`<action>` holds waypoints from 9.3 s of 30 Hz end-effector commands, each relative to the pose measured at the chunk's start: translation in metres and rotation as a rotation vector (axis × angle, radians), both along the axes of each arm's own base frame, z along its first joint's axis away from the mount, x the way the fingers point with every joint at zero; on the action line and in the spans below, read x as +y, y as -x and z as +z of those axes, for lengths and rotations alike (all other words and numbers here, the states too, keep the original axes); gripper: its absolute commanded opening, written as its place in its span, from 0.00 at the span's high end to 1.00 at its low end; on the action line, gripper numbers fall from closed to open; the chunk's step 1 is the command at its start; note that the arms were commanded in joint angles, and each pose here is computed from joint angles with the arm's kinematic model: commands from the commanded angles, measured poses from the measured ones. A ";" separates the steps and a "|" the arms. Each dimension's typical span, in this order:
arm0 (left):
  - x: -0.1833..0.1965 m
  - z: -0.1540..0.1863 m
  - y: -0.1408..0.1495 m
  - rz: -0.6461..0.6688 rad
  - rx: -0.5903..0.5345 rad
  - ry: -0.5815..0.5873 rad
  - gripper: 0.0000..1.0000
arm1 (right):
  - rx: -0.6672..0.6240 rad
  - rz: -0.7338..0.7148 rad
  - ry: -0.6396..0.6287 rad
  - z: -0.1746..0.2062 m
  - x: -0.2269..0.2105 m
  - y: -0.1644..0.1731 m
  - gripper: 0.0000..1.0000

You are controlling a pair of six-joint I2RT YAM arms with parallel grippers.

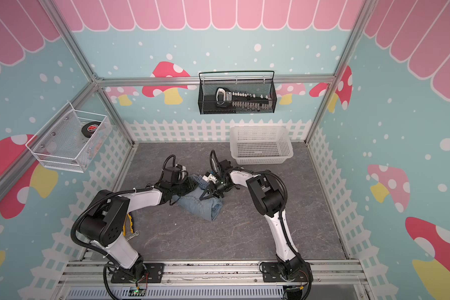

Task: Roll up the long pants
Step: Roll the long pant at the center of the board.

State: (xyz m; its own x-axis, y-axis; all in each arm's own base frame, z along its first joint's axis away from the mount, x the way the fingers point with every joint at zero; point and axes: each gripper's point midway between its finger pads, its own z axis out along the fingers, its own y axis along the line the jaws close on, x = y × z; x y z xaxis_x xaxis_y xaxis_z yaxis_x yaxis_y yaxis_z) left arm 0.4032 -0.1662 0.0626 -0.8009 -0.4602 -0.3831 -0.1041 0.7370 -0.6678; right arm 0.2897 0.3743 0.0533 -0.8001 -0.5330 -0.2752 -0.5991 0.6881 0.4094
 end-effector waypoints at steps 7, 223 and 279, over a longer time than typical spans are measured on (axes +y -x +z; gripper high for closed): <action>0.043 0.013 -0.005 0.069 0.041 -0.134 0.77 | 0.117 -0.043 0.174 -0.063 -0.046 0.032 1.00; -0.048 -0.093 0.029 -0.178 0.253 0.058 0.83 | -1.110 0.471 0.585 -0.018 0.017 0.003 0.17; 0.020 0.089 0.102 -0.025 -0.041 -0.023 0.82 | 0.055 0.342 -0.543 0.074 0.026 0.063 1.00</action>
